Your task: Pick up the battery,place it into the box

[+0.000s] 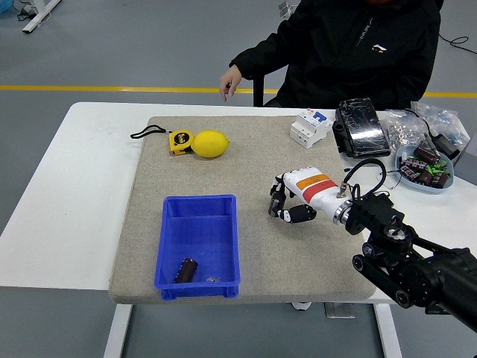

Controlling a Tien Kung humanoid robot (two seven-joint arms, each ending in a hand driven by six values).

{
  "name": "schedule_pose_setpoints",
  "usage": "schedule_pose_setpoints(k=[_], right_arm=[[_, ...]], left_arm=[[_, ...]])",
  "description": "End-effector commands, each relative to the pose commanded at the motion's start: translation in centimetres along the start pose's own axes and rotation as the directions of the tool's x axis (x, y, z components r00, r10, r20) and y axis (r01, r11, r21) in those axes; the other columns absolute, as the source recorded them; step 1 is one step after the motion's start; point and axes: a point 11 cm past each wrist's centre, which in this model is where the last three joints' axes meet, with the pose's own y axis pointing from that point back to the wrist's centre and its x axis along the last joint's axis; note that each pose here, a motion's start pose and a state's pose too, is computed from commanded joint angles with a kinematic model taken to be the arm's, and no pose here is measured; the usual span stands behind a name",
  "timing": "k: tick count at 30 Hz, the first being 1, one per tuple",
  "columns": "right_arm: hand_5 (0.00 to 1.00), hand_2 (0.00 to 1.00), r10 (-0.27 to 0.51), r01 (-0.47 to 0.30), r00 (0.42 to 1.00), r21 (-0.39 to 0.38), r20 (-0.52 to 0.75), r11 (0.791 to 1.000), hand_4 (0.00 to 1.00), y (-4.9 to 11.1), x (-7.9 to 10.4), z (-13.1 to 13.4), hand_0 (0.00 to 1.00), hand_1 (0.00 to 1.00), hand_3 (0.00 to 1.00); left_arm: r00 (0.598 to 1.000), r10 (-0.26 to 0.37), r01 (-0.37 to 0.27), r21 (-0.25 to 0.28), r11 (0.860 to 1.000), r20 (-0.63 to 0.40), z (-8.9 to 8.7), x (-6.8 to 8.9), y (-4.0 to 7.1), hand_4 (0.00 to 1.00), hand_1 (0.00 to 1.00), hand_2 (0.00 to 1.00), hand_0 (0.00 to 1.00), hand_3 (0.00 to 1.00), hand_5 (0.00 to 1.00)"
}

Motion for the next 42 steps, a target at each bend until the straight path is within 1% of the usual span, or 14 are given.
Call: schedule_pose_setpoints(k=[2,3,8,9,14,15,26,27,32,33,38,39,42], right_arm=[[0.239,0.517,-0.001,0.001,1.000,-0.001,0.003,1.000,0.670,0.0,-0.1,0.0,0.242,0.410,0.540],[0.246,0.497,-0.001,0.001,1.000,-0.001,0.005,1.000,0.664,0.0,-0.1,0.0,0.236,0.407,0.515],[0.246,0.497,0.003,-0.003,1.000,0.000,0.015,1.000,0.664,0.0,-0.1,0.0,0.236,0.407,0.515],[0.232,0.464,0.005,-0.005,1.000,0.000,0.018,1.000,0.648,0.0,-0.1,-0.1,0.260,0.405,0.477],[0.232,0.464,0.006,-0.006,1.000,-0.003,0.027,1.000,0.648,0.1,-0.2,0.0,0.260,0.405,0.477],[0.240,0.446,0.006,-0.006,1.000,-0.004,0.028,1.000,0.642,0.1,-0.2,0.0,0.277,0.399,0.443],[0.239,0.443,-0.005,0.005,0.999,-0.008,0.033,1.000,0.647,0.2,-0.3,0.1,0.275,0.398,0.443],[0.198,0.462,-0.007,0.007,0.999,-0.010,0.032,1.000,0.654,0.2,-0.3,0.2,0.331,0.411,0.472],[0.198,0.462,-0.040,0.040,0.999,-0.023,0.014,0.999,0.654,0.3,-0.4,0.5,0.331,0.411,0.472],[0.202,0.514,-0.046,0.046,0.999,-0.024,0.012,0.999,0.712,0.3,-0.5,0.5,0.349,0.460,0.536],[0.202,0.514,-0.074,0.073,0.997,-0.020,-0.002,0.997,0.712,0.8,-0.2,0.7,0.349,0.460,0.536],[0.314,0.591,-0.077,0.076,0.997,-0.020,-0.005,0.997,0.881,0.9,0.0,0.7,0.417,0.535,0.648],[0.314,0.591,-0.080,0.080,0.997,-0.013,-0.016,0.997,0.881,1.2,0.5,0.5,0.417,0.535,0.648]], left_arm=[[1.000,0.000,0.000,0.000,1.000,0.001,0.0,0.0,0.0,0.730,0.839,0.855,0.865,0.662,0.677],[1.000,0.000,0.000,0.000,1.000,0.001,0.0,0.0,0.0,0.730,0.839,0.855,0.865,0.661,0.678],[1.000,0.000,0.000,0.000,1.000,0.003,0.0,0.0,0.0,0.730,0.839,0.855,0.865,0.661,0.678],[1.000,0.000,0.000,0.000,1.000,0.004,0.0,0.0,0.0,0.730,0.839,0.854,0.864,0.662,0.677],[1.000,0.000,0.000,0.000,1.000,0.007,0.1,0.1,0.0,0.730,0.839,0.854,0.864,0.662,0.677],[1.000,0.000,0.000,0.000,1.000,0.007,0.1,0.1,0.0,0.730,0.838,0.854,0.864,0.661,0.678],[1.000,0.002,-0.002,-0.002,1.000,0.013,0.2,0.1,0.0,0.730,0.839,0.854,0.862,0.661,0.677],[1.000,0.002,-0.002,-0.002,1.000,0.013,0.2,0.1,0.0,0.729,0.838,0.853,0.861,0.659,0.676],[1.000,0.004,-0.004,-0.003,1.000,0.013,0.2,0.1,0.0,0.729,0.838,0.853,0.861,0.659,0.676],[1.000,0.004,-0.004,-0.003,1.000,0.013,0.2,0.1,0.0,0.729,0.837,0.852,0.861,0.660,0.676],[1.000,0.009,-0.009,-0.002,1.000,0.011,0.1,0.3,0.0,0.729,0.837,0.852,0.861,0.660,0.676],[1.000,0.010,-0.010,-0.002,1.000,0.010,0.1,0.3,0.0,0.730,0.836,0.849,0.860,0.659,0.676],[1.000,0.012,-0.012,-0.001,1.000,0.010,0.0,0.4,0.0,0.730,0.836,0.849,0.860,0.659,0.676]])
